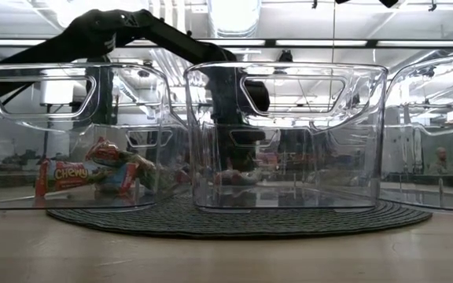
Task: Pick and place Granola Bars by type
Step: Put the red granola bar into the left transparent bin
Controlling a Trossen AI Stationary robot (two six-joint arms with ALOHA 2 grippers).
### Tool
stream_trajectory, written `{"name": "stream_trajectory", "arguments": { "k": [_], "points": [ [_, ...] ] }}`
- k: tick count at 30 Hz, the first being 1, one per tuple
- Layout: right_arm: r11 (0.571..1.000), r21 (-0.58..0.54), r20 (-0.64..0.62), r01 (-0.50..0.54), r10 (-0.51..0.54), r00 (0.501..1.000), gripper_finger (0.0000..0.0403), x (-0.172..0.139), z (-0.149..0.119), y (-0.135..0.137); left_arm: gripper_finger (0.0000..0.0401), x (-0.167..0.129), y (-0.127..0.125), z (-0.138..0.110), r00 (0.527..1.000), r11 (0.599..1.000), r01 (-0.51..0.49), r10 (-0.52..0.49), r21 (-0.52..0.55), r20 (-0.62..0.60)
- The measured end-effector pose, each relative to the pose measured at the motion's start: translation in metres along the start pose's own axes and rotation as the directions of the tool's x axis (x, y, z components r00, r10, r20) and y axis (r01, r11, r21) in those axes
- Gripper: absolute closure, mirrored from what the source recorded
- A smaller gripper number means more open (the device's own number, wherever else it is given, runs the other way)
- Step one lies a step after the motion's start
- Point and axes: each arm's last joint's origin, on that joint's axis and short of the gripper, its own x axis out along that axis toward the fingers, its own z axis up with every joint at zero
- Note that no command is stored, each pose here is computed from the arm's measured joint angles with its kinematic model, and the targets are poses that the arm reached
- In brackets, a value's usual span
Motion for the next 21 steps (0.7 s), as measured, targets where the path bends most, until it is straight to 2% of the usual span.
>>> {"name": "stream_trajectory", "arguments": {
  "k": [13, 21],
  "points": [
    [1.0, 0.0, 0.0, 0.0, 0.0, 1.0, 0.0394, 0.0, 0.0, 0.0, 0.0271, 0.0, 0.0001, 0.0, 1.0, 1.0, -0.002, 0.002, 0.001, 0.0],
    [1.0, 0.0, 0.0, 0.0, 0.0, 1.0, 0.0394, 0.0001, 0.0, 0.0001, 0.0303, 0.0, 0.0, -0.0001, 1.0, 1.0, 0.002, -0.002, 0.001, -0.001]
  ]
}}
